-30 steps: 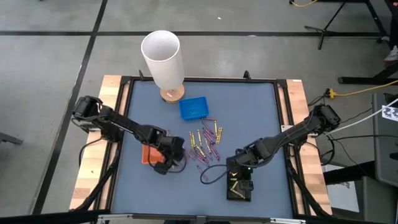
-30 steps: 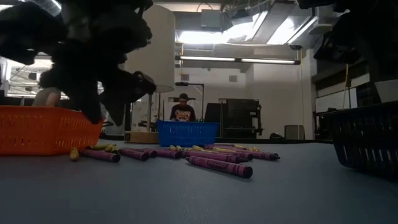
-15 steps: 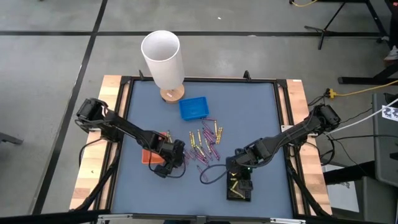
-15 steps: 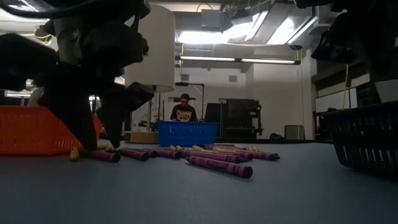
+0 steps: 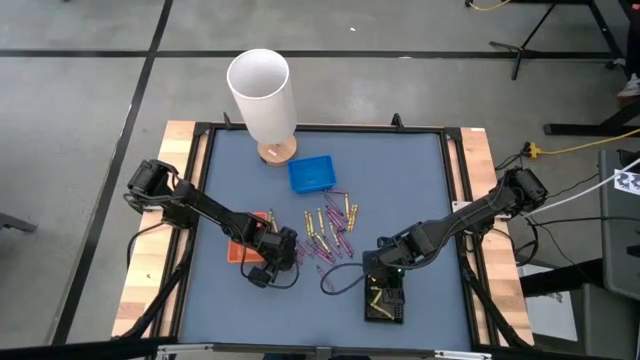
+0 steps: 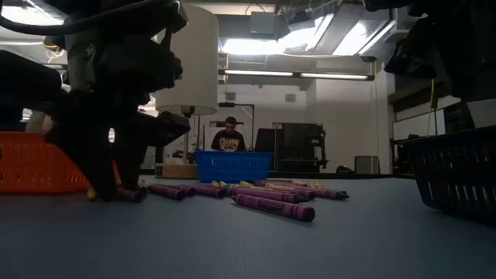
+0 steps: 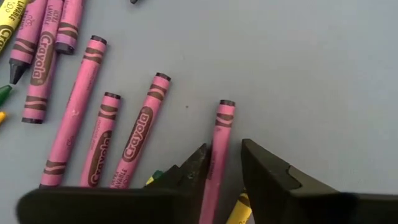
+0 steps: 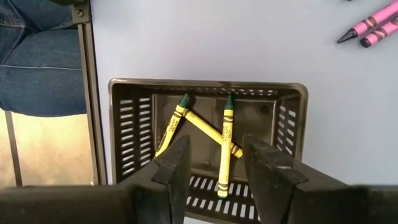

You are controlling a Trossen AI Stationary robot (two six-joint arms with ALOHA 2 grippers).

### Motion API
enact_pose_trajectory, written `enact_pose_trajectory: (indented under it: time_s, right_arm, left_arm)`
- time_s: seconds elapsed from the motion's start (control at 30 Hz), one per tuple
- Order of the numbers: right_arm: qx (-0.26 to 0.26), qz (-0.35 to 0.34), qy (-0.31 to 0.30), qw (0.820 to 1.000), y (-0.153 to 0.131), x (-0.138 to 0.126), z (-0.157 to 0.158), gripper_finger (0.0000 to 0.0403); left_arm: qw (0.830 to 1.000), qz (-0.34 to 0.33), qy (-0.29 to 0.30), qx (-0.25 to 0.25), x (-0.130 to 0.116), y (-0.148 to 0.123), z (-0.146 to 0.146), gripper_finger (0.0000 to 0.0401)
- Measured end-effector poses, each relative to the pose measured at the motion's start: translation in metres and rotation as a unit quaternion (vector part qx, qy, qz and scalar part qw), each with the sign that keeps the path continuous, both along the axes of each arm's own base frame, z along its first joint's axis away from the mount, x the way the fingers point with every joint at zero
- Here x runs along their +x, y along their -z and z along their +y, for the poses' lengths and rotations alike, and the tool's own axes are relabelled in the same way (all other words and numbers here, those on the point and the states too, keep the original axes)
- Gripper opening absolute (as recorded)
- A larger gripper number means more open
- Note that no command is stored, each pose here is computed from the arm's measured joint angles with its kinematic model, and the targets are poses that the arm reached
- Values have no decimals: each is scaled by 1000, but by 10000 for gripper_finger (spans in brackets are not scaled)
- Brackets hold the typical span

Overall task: Sort crayons
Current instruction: Put the violet crayon into the blue bin

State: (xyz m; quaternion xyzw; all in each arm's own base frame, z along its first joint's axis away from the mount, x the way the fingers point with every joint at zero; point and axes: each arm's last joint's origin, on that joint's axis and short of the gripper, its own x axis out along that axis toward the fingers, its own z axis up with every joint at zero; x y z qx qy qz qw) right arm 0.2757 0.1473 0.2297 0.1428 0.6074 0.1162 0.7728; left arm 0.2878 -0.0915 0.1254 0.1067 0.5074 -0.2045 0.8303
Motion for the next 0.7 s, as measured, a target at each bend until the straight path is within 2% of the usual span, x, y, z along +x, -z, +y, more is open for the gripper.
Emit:
enact_pose_trajectory:
  time_s: [0.33,0.7]
  right_arm:
    - [-1,-1,-2,1000,0,0,0,143]
    - [-1,-1,-2,1000,0,0,0,143]
  left_arm:
    - [1000,-10,5,3,1,0,0,22]
    - [1000,-17,9,6,2,-1,0,10]
